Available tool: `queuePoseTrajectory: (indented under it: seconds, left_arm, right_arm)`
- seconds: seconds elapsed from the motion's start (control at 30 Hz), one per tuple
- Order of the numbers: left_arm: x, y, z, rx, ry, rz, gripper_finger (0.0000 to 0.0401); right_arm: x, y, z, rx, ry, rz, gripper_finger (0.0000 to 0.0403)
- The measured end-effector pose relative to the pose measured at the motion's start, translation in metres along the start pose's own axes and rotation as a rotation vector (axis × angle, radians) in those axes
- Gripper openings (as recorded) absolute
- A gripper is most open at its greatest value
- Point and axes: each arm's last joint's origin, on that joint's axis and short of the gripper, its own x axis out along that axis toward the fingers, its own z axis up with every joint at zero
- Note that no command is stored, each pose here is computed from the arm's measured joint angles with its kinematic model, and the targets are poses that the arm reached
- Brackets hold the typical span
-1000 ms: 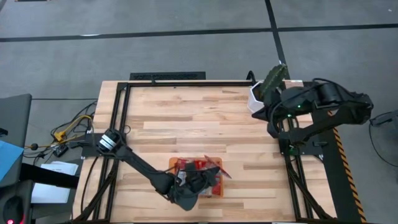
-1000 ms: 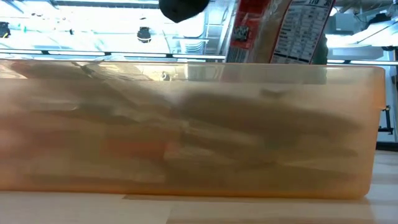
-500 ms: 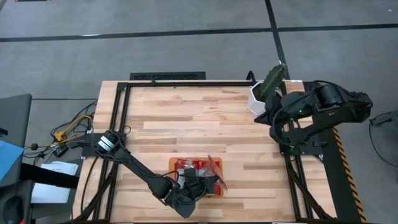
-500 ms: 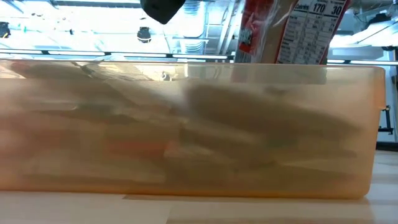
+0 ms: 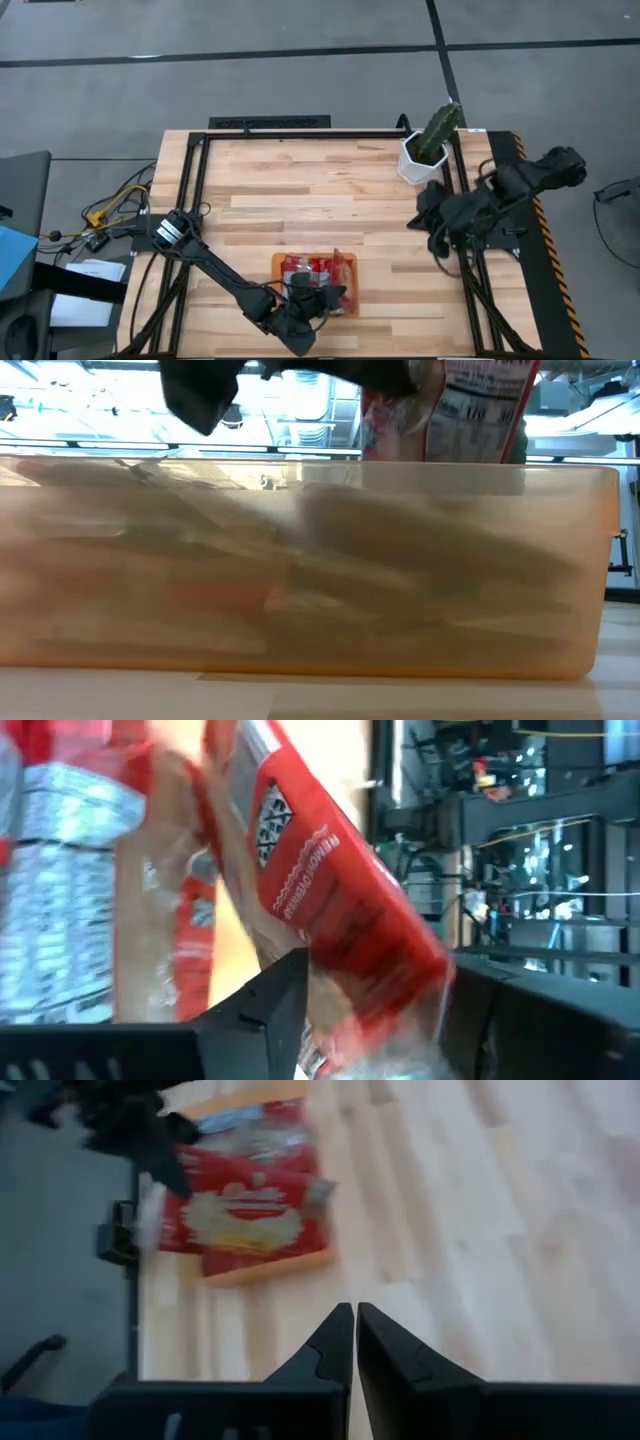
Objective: Sort popcorn bags into baskets
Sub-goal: Put the red popcorn bag into the orange bin
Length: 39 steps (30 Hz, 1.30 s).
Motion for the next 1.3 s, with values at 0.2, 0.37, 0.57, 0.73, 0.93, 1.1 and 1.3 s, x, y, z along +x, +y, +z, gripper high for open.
queuePoseTrajectory:
  seconds: [0.2,0.37,0.57,0.73,0.93,1.1,1.3]
  left_arm:
    - [-0.006,0.010,-0.001,-0.045,0.030,0.072,0.0178]
    - [-0.006,0.013,-0.002,-0.044,0.091,0.125,0.0189]
    - [-0.005,0.014,-0.001,-0.067,0.111,0.156,0.0190]
    - [-0.002,0.014,-0.001,-0.063,0.175,0.188,0.0190]
    - [-0.009,0.006,0.006,-0.032,0.210,0.236,0.0190]
    - [-0.021,-0.007,0.022,0.029,0.191,0.278,0.0190]
    - [-0.035,-0.021,0.041,0.114,0.175,0.326,0.0190]
  right_arm:
    - [0.035,0.024,-0.017,-0.018,-0.059,0.128,0.0035]
    - [0.066,0.044,-0.027,-0.050,-0.052,0.169,0.0025]
    - [0.099,0.058,-0.036,-0.100,0.040,0.112,0.0021]
    - [0.121,0.074,-0.039,-0.160,0.045,0.138,0.0034]
    - [0.147,0.087,-0.041,-0.184,0.060,0.169,0.0034]
    - [0.162,0.094,-0.043,-0.204,0.059,0.185,0.0023]
    - [0.173,0.103,-0.037,-0.239,-0.014,0.254,0.0018]
